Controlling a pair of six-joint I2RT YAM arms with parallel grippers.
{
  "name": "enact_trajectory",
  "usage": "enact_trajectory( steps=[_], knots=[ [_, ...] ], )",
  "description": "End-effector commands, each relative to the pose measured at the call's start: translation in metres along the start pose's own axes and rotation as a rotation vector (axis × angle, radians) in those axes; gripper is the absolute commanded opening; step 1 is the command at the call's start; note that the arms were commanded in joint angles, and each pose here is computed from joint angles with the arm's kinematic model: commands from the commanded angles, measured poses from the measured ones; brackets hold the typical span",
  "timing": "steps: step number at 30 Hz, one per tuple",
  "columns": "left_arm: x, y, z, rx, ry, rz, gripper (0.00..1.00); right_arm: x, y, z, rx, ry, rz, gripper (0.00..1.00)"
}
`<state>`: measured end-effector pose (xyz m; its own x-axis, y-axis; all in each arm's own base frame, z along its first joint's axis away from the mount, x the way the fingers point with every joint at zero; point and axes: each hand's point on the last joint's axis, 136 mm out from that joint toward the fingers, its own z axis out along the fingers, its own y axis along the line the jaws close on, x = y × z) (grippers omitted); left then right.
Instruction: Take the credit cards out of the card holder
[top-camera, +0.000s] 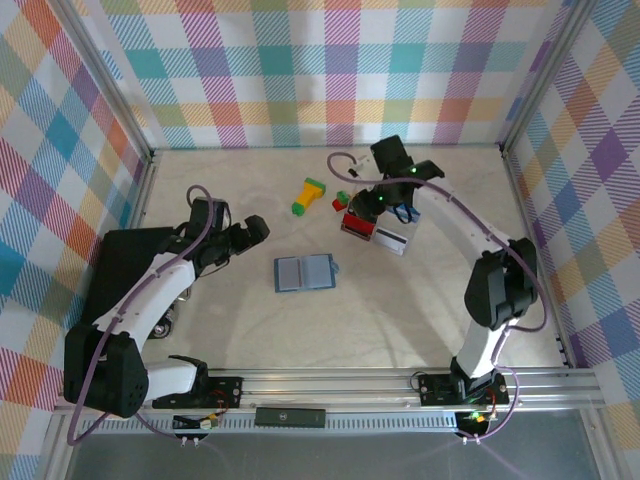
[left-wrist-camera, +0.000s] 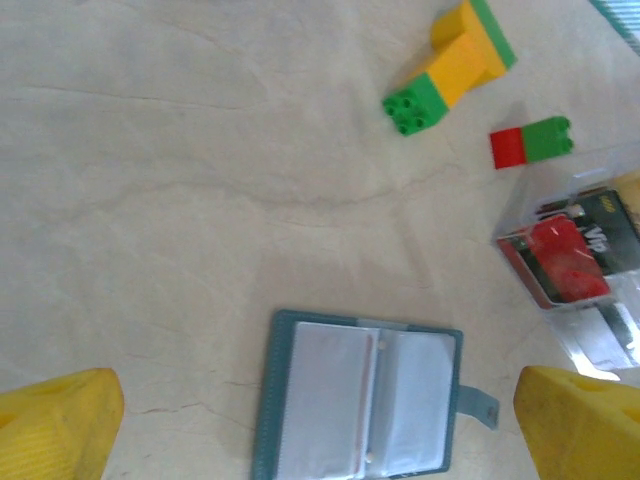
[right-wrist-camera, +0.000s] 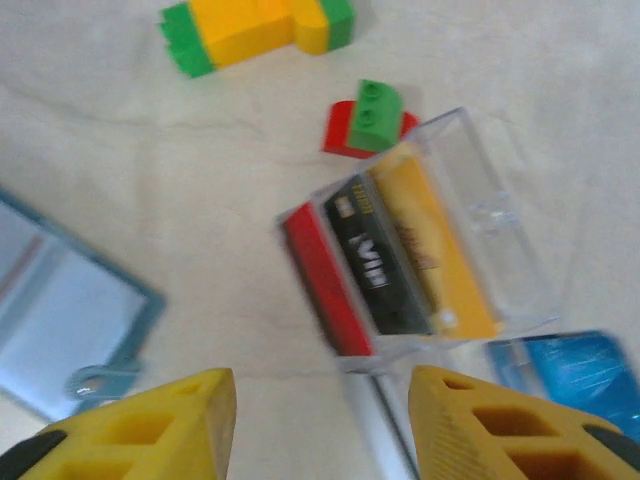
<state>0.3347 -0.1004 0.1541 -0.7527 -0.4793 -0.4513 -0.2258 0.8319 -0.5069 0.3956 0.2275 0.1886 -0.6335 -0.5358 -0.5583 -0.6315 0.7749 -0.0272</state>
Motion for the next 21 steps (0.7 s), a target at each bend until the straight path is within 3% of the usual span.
enact_trajectory(
  steps=[1, 6, 14, 21],
  knots=[
    [-0.001, 0.015, -0.013, -0.049, -0.026, -0.040, 1.00, -0.001, 0.044, 0.001, -0.064, -0.047, 0.154, 0.50],
    [-0.001, 0.028, -0.023, -0.078, -0.034, -0.065, 1.00, 0.009, 0.097, 0.008, -0.107, -0.040, 0.319, 0.57],
    [-0.006, 0.031, -0.043, -0.040, -0.006, -0.127, 1.00, 0.035, 0.176, 0.047, -0.086, 0.081, 0.398, 0.62],
    [-0.012, 0.035, -0.048, -0.017, 0.005, -0.154, 1.00, 0.044, 0.199, 0.078, -0.039, 0.136, 0.427, 0.63]
  ],
)
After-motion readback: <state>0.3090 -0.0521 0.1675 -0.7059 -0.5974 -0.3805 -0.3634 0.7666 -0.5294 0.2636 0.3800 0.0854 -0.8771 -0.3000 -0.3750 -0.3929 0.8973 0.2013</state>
